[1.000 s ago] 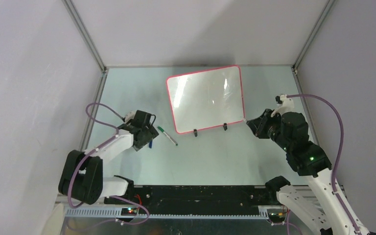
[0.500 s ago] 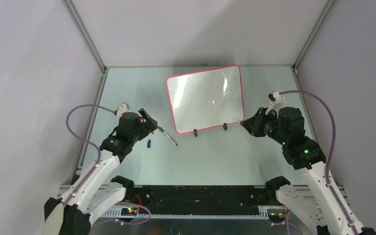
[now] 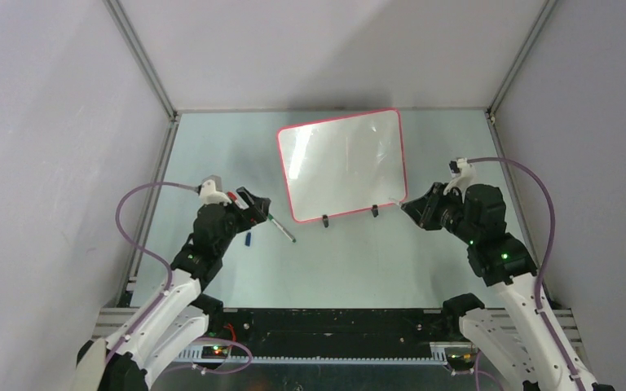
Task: Write a sentence on the whiteboard
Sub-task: Hold the whiteboard on the whiteboard stand.
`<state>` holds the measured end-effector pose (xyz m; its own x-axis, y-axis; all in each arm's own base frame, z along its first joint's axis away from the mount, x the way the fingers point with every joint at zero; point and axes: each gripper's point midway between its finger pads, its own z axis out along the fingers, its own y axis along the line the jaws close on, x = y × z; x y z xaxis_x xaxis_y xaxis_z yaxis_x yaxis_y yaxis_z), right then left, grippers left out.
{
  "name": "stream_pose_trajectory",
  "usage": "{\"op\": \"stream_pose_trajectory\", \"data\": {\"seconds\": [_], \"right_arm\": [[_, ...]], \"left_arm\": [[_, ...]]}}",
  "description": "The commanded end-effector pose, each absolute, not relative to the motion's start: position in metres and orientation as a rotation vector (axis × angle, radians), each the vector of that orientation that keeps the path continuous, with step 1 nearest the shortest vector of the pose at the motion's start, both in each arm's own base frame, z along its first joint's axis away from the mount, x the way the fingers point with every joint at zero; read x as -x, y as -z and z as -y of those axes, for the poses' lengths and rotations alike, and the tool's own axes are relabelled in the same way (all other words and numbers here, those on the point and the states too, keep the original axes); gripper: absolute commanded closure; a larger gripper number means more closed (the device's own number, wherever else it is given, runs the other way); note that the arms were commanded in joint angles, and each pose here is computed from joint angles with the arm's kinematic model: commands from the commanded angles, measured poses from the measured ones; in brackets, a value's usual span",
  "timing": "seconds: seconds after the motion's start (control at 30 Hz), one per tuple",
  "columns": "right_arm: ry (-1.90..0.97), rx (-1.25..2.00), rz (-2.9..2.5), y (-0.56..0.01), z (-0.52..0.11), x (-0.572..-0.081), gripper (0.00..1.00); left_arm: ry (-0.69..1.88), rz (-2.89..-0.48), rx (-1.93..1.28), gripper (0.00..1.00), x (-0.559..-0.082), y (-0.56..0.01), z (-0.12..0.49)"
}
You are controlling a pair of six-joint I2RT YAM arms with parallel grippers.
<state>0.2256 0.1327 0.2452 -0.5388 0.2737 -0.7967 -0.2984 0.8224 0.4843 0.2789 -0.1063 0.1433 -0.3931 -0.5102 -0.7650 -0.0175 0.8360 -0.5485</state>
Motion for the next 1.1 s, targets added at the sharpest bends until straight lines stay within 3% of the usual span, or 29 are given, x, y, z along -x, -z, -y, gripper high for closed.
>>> {"op": "stream_pose_trajectory", "data": {"seconds": [0.0, 0.47, 0.6, 1.07], "right_arm": [[-0.743, -0.032, -1.957, -0.258, -0.133, -0.235, 1.00], [-0.598, -0.407, -2.045, -0.234, -0.097, -0.232, 1.00], [-0.544, -0.697, -2.015, -0.226, -0.075, -0.223, 1.00], [-0.861, -0.512, -1.992, -0.254, -0.116, -0.223, 1.00]], "left_arm": [[0.534, -1.751, 0.343, 0.01, -0.303, -0.182, 0.104], [0.517, -1.722, 0.213, 0.01, -0.311, -0.174, 0.113], [0.561, -1.689, 0.217, 0.02, -0.301, -0.173, 0.113], [0.717, -1.601, 0.309, 0.02, -0.287, -0.192, 0.118]]}}
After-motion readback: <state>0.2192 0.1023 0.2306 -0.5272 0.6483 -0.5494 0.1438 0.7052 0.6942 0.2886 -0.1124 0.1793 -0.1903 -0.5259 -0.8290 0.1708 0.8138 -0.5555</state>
